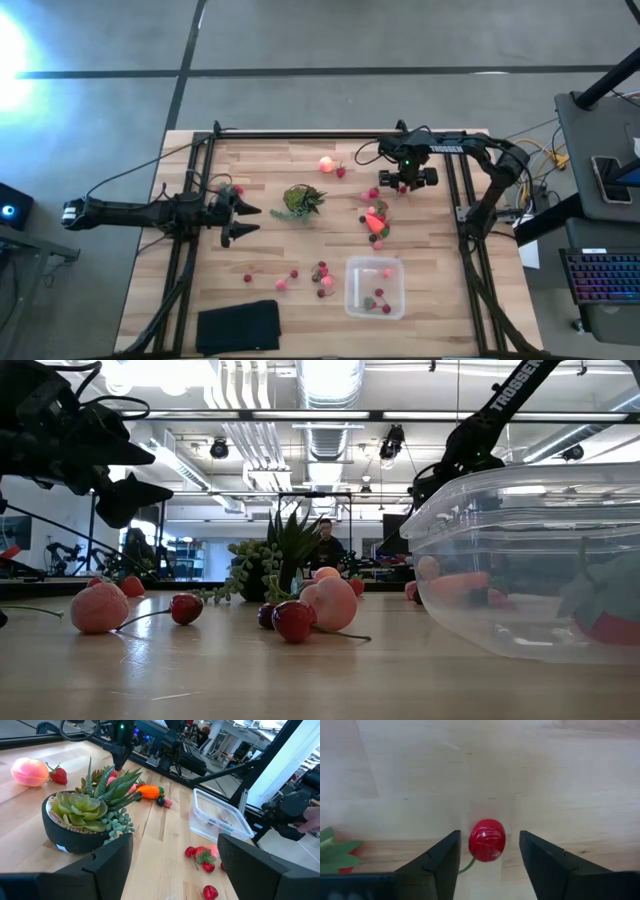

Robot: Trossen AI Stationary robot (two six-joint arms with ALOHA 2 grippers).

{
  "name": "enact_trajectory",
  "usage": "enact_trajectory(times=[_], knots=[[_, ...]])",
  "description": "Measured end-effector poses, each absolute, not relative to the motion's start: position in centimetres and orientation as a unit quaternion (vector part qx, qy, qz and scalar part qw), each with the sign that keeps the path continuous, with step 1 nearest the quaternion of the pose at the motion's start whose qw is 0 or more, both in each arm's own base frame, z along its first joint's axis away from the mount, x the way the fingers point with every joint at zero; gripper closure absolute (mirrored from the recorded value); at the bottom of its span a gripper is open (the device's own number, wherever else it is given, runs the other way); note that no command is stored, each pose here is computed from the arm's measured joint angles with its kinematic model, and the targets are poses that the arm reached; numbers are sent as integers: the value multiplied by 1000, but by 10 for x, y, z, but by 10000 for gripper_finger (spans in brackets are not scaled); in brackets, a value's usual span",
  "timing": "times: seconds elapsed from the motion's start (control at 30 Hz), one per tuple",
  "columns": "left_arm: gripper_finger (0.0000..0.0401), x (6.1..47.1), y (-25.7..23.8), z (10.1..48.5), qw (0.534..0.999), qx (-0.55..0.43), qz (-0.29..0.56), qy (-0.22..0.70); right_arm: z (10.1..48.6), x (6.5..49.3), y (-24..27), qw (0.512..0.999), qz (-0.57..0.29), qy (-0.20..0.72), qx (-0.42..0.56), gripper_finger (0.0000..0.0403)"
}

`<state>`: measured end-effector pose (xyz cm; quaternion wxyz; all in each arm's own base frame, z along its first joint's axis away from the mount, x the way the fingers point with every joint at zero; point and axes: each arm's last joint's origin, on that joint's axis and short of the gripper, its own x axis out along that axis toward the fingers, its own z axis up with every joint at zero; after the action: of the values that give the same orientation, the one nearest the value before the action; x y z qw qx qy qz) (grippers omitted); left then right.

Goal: Pick and placing Produce into tupperware
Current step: Put the cherry into the bin

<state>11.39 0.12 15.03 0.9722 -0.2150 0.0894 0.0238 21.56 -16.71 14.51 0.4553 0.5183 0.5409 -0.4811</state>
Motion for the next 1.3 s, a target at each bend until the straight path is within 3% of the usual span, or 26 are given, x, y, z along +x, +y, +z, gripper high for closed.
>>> enact_trajectory(times=[0.6,0.9,1.3], knots=[[125,114,1,150,972,-215,24,89,145,217,-165,463,-477,547,509,305],[125,114,1,150,972,-215,24,89,147,217,-164,473,-460,553,508,310],[125,114,1,150,972,-215,24,89,211,219,-107,568,-322,554,517,311]])
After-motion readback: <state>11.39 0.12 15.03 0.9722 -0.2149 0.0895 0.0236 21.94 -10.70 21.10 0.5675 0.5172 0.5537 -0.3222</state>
